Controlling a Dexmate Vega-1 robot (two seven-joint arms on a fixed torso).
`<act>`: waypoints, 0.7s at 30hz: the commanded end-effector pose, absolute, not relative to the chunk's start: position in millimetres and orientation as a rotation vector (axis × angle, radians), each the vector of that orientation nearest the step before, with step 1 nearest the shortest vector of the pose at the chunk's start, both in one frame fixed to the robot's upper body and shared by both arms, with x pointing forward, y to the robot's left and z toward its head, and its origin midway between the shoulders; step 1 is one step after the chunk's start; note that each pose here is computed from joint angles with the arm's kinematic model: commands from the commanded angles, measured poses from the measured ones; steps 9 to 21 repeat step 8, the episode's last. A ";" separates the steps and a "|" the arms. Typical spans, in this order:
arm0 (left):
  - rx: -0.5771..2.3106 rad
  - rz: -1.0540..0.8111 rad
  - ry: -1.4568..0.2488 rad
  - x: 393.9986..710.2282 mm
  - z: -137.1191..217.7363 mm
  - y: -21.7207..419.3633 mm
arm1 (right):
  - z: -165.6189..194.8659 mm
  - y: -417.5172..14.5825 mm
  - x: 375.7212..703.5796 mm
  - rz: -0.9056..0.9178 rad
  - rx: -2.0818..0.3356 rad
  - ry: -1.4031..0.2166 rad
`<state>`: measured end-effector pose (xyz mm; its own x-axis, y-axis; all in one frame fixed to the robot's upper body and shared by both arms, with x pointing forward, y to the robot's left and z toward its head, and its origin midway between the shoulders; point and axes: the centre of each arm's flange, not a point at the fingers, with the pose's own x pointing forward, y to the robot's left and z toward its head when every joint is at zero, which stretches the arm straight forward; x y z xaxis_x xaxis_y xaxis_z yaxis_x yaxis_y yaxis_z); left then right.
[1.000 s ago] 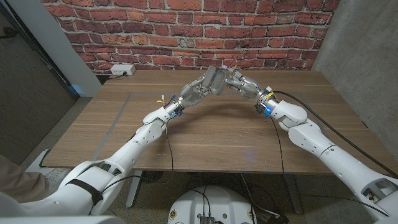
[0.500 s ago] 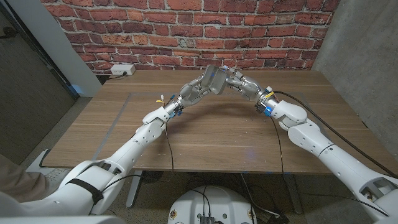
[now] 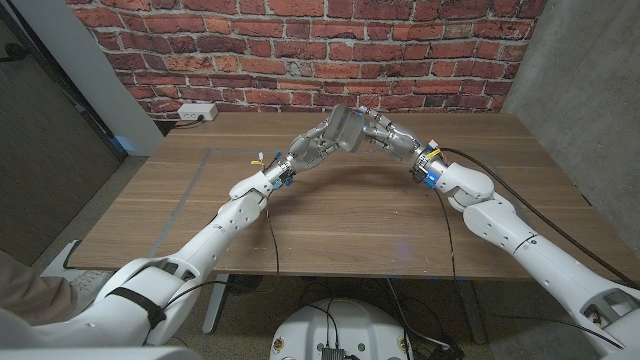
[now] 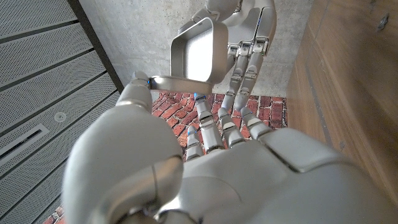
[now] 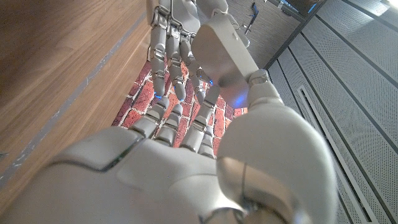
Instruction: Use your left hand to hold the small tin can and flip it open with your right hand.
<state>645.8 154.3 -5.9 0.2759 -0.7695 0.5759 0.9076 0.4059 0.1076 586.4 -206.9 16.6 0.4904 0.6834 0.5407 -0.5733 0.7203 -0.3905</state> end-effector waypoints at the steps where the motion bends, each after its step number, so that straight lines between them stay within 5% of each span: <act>1: -0.247 -1.140 -0.620 641.7 -6.4 157.9 | 12.8 -205.6 583.8 0.753 -0.162 -0.728; 21: -0.249 -1.142 -0.620 642.1 -5.6 157.1 | 14.7 -203.1 585.7 0.755 -0.160 -0.728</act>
